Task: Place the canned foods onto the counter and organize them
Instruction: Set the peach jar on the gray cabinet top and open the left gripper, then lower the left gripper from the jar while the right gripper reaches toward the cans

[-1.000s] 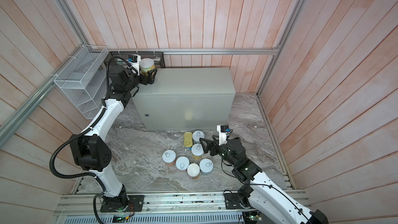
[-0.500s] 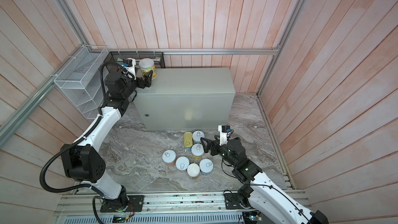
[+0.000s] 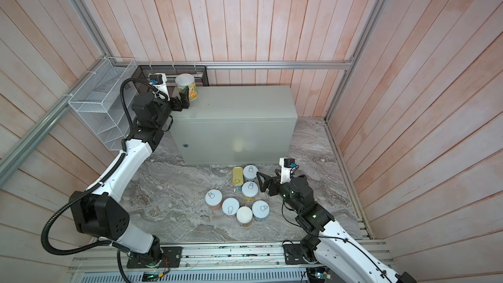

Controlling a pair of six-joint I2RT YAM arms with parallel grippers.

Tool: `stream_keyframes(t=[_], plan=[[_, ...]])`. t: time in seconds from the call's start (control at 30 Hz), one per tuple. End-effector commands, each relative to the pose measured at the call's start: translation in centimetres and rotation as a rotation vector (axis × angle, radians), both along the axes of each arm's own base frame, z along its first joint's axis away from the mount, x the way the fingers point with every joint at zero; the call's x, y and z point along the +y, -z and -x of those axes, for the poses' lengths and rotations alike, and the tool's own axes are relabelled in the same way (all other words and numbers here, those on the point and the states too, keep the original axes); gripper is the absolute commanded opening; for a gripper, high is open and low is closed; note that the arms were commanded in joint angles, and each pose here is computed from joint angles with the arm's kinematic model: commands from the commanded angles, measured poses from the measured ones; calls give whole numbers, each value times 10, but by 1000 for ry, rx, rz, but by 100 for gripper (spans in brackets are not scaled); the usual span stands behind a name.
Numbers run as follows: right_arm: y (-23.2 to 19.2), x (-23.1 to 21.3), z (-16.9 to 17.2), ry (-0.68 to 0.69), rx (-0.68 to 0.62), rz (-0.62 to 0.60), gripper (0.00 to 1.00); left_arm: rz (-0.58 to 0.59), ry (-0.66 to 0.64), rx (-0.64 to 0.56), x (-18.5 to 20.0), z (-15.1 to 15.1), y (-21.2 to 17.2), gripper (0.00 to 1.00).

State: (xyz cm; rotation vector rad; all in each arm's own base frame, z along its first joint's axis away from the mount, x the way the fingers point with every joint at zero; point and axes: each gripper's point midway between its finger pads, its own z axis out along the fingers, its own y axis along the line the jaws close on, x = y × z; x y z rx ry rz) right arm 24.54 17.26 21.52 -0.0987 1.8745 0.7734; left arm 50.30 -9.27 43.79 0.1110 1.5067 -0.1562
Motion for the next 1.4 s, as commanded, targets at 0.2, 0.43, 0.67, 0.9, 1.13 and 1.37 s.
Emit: stream_keyframes(t=[0.2,0.43,0.67,0.9,1.13,1.37], plan=[[13,-7,7,-2,30,48,98,19,-106,31,5,65,-10,100],[30,-14,4,30,74,98,98,3,-19,170,-4,110,20,100],[38,13,8,-82,117,135,97,61,34,309,-3,156,69,100],[41,58,16,-164,133,250,96,85,69,437,-3,182,127,100],[41,115,35,-320,150,273,93,76,86,538,-6,190,168,100],[67,146,37,-419,163,332,93,63,66,561,-2,191,176,100]])
